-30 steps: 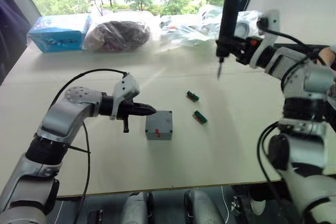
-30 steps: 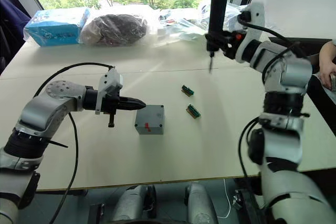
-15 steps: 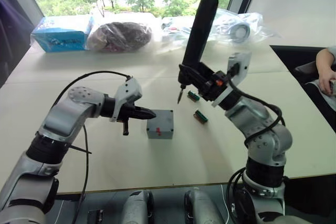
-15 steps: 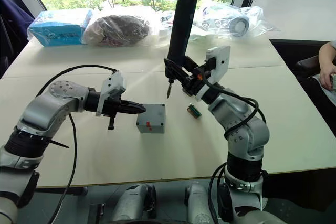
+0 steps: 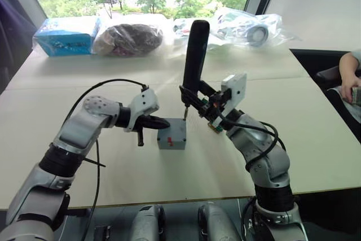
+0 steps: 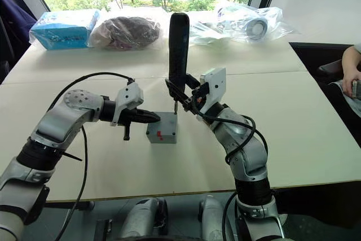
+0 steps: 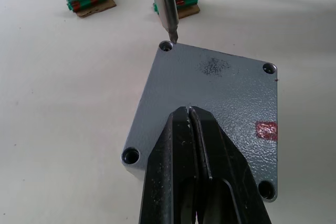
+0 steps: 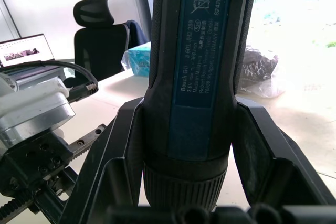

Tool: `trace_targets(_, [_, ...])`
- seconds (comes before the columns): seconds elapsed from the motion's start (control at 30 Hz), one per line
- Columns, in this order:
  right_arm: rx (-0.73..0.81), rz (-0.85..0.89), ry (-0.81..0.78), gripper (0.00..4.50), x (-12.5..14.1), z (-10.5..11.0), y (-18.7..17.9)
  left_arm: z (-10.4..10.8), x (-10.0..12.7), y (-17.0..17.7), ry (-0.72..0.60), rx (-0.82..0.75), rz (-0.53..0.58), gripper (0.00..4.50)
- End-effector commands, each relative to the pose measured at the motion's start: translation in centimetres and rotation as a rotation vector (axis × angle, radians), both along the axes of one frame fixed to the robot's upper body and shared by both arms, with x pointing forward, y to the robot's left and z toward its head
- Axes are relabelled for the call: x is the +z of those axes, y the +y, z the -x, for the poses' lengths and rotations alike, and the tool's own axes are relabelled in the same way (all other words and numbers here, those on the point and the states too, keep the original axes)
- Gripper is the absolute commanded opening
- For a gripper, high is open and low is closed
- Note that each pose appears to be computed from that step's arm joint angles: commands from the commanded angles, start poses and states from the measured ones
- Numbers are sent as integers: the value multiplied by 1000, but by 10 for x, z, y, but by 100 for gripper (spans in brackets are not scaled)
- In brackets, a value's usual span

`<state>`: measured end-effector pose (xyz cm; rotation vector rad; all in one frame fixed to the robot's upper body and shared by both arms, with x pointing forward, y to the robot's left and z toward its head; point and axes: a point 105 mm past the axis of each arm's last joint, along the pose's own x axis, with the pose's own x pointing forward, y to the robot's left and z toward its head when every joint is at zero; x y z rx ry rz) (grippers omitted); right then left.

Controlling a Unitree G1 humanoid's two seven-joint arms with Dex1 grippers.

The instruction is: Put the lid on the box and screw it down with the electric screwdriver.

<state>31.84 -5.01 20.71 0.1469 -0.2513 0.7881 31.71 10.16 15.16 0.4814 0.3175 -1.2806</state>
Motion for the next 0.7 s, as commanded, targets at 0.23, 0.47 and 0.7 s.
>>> trace_targets(0.23, [-11,-25,-94,185,13,7,1,4,-6,1,19,-8,-19,0])
trace_targets(0.47, [-26,12,-77,185,-3,4,2,6,-5,1,24,-8,-17,0])
trace_targets(0.7, [-21,60,-62,185,-18,0,10,7,-7,1,30,-5,-17,0])
